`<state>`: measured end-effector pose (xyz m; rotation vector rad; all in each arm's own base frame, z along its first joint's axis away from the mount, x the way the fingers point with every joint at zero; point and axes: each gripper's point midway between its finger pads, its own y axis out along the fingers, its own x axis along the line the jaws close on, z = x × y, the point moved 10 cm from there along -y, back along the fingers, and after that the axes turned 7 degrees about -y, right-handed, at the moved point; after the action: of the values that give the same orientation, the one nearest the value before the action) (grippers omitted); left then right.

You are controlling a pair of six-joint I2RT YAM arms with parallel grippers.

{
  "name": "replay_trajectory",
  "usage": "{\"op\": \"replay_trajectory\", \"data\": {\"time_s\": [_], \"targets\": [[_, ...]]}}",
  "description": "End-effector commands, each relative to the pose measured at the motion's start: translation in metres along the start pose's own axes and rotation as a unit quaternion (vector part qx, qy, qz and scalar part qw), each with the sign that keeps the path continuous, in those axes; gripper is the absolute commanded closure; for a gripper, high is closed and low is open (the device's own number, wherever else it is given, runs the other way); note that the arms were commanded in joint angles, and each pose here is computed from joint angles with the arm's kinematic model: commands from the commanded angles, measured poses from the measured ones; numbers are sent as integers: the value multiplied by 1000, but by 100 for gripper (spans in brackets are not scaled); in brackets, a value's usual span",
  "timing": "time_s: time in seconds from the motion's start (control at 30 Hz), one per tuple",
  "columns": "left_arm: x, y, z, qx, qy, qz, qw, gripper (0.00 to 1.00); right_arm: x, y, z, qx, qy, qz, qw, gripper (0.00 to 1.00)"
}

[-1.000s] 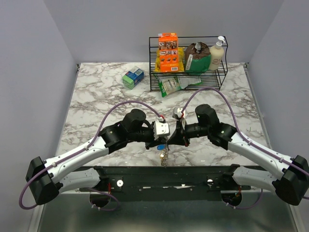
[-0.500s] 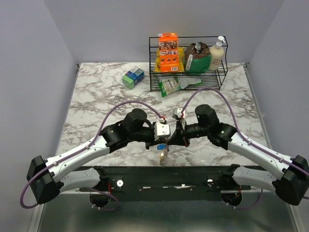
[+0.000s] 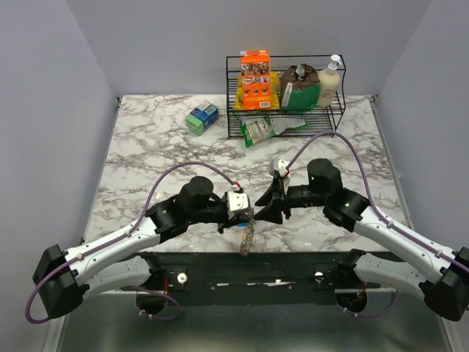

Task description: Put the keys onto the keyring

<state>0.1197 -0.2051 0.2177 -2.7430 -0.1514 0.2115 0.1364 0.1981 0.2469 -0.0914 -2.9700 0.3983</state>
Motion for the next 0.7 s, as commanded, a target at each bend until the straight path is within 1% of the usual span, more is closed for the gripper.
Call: {"op": "replay_trajectory", "data": {"time_s": [0.0, 0.13, 0.27, 0.43, 0.47, 0.67], "targets": [[-1, -5, -21, -107, 16, -29, 994, 100, 2, -3, -5, -22, -3, 24, 999, 43], [-1, -8, -15, -161, 16, -55, 985, 100, 3, -5, -3, -26, -1, 35, 999, 42], [-1, -10, -9, -193, 17, -72, 978, 100, 5, -5, 2, -31, -1, 30, 999, 42], [-3, -10, -1, -236, 16, -69, 969, 100, 7, -5, 12, -31, 3, 21, 999, 43], [-4, -10, -1, -243, 16, -65, 968, 100, 8, -5, 9, -43, -7, 16, 999, 43], [-9, -12, 4, -283, 39, -46, 957, 100, 13, -8, 8, -64, -33, -4, 997, 41]]}}
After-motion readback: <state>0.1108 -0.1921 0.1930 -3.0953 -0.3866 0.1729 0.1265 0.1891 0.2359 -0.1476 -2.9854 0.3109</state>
